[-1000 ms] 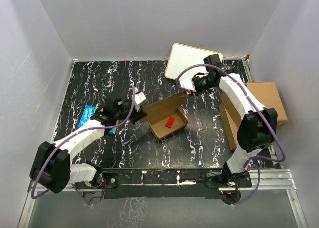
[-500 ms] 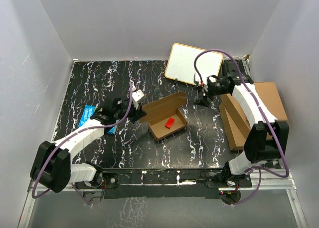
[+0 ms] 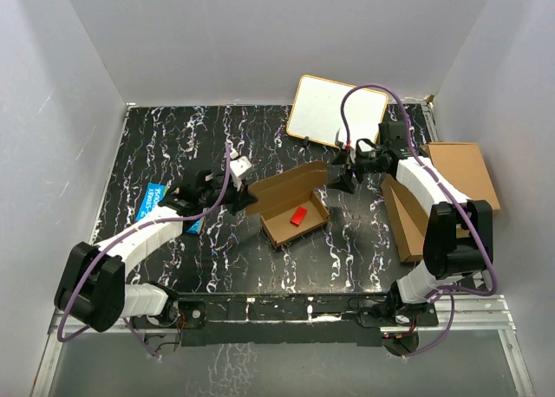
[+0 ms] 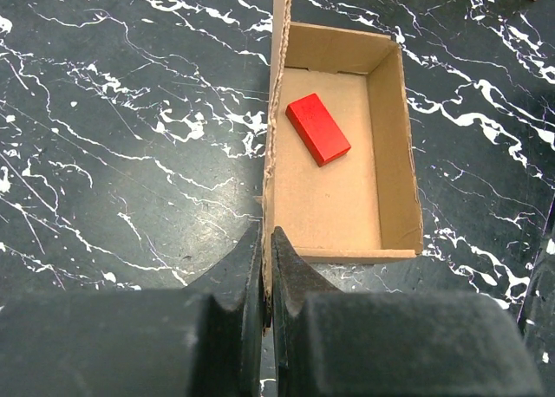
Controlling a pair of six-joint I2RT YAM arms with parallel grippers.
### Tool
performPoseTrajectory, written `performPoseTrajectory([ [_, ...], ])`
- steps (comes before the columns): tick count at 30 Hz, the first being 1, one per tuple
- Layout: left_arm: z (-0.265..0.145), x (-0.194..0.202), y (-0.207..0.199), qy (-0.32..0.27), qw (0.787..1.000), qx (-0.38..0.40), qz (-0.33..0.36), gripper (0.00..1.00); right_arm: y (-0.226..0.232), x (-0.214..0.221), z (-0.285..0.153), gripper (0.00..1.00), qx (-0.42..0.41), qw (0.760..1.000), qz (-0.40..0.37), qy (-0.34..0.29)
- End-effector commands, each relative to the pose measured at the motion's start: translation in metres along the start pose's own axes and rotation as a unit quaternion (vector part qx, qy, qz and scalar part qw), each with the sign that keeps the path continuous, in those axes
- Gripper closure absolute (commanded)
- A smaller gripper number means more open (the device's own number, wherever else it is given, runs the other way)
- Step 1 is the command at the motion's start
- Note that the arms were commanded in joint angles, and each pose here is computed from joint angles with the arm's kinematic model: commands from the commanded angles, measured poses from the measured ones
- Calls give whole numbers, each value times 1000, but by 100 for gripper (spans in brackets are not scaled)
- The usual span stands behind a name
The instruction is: Fold the paper box
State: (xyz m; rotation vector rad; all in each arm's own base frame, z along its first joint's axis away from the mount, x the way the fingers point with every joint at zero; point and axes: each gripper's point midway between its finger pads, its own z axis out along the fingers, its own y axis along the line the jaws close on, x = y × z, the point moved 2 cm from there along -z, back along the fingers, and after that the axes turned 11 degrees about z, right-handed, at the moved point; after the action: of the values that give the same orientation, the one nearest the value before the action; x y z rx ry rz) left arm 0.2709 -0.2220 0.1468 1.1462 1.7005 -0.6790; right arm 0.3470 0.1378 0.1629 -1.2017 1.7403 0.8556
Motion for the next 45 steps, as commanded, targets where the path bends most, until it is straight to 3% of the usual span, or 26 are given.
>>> performPoseTrajectory([
  [1,0,-14,1,-19,1000,15,17,100,-21,-31,8,23,17,997,-52,-47],
  [5,2,-13,3,-15,1000,17,18,100,-24,-25,18,28,8,998,-49,-41],
  [9,3,-15,4,-15,1000,18,21,100,-29,-17,23,40,-4,998,-46,-30],
  [15,3,-15,6,-15,1000,14,20,100,-26,-14,26,70,-26,998,-48,-24],
  [18,3,-14,9,-12,1000,0,11,100,-22,-14,25,90,-28,998,-49,-24],
  [19,3,-13,11,-10,1000,-7,6,100,-21,-13,24,92,-27,998,-49,-23],
  [21,3,-12,14,-7,1000,-22,-11,100,-19,-12,22,92,-24,998,-50,-22],
  [30,-7,-9,11,3,989,-67,-130,55,-5,-13,13,92,-12,999,-44,-21],
  [31,-11,-9,12,3,987,-79,-141,47,-5,-13,13,92,-11,999,-42,-21],
  [35,-29,-11,10,-18,976,-126,-174,34,-2,-9,12,92,-8,1000,-25,-16],
  [39,-47,-7,1,-49,963,-156,-214,28,0,-4,14,92,-8,1000,-12,-12],
  [45,-50,12,-10,-52,953,-157,-255,31,-2,-4,15,92,-9,1000,0,-13],
])
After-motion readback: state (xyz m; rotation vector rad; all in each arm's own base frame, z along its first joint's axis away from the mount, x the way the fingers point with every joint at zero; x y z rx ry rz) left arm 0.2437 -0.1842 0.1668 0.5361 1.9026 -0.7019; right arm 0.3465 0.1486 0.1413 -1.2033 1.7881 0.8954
